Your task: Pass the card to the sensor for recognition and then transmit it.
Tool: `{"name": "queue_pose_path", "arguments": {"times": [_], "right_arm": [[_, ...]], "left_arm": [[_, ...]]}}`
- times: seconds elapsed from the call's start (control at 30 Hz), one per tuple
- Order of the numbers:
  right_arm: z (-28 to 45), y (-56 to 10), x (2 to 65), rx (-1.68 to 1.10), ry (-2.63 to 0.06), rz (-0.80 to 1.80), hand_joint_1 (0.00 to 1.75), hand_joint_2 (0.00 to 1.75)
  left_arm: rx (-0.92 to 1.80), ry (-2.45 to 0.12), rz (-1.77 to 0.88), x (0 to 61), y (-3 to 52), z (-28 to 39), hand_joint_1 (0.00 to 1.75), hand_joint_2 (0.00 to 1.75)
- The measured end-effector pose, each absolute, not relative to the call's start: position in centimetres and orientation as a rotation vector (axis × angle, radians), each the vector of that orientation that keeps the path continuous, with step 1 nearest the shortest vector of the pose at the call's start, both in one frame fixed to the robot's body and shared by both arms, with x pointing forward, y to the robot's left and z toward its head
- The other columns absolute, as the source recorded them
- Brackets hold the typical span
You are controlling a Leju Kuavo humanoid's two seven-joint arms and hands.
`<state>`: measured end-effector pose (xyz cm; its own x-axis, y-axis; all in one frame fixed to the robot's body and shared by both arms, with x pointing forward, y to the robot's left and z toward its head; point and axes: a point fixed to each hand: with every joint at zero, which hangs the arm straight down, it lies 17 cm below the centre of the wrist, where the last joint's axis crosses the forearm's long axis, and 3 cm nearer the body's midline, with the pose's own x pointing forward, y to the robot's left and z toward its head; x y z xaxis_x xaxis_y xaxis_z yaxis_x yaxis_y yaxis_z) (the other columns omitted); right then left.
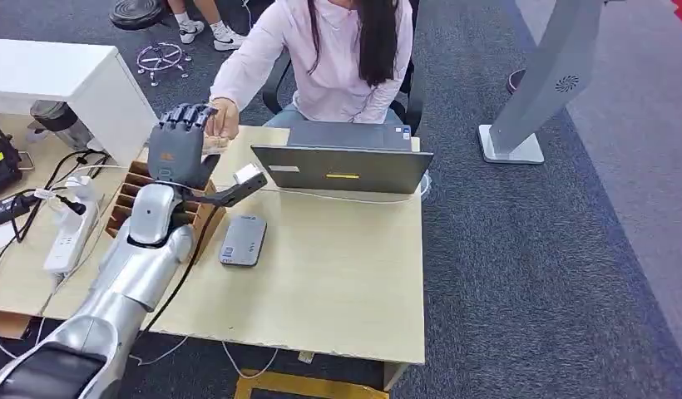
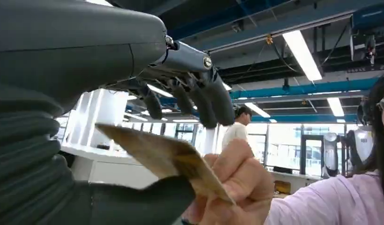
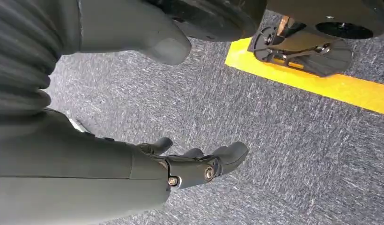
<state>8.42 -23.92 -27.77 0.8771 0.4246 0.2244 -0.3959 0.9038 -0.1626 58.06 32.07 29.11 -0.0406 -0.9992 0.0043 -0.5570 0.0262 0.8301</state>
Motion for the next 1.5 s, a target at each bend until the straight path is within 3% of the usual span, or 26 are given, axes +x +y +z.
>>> {"name": "queue_pose_path", "arguments": {"times": [0.47, 0.97, 1.5], "right_arm": [[-27.8, -24.0, 8.4, -0.114, -0.263, 0.428, 0.0, 1.75], [-27.8, -24.3, 8.4, -0.125, -0.261, 0.397, 0.0, 1.75], [-27.8, -24.2, 8.3, -0.121, -0.256, 0.391, 0.0, 1.75]], "left_arm": [[1.55, -1.688, -0.883, 58.0, 32.2, 28.2, 1.75, 1.75], [1.314, -1.695, -0.901, 50.5, 29.0, 17.6, 1.75, 1.75], [1.194, -1.466, -1.019, 51.0, 29.4, 11.2, 1.75, 1.75]]}}
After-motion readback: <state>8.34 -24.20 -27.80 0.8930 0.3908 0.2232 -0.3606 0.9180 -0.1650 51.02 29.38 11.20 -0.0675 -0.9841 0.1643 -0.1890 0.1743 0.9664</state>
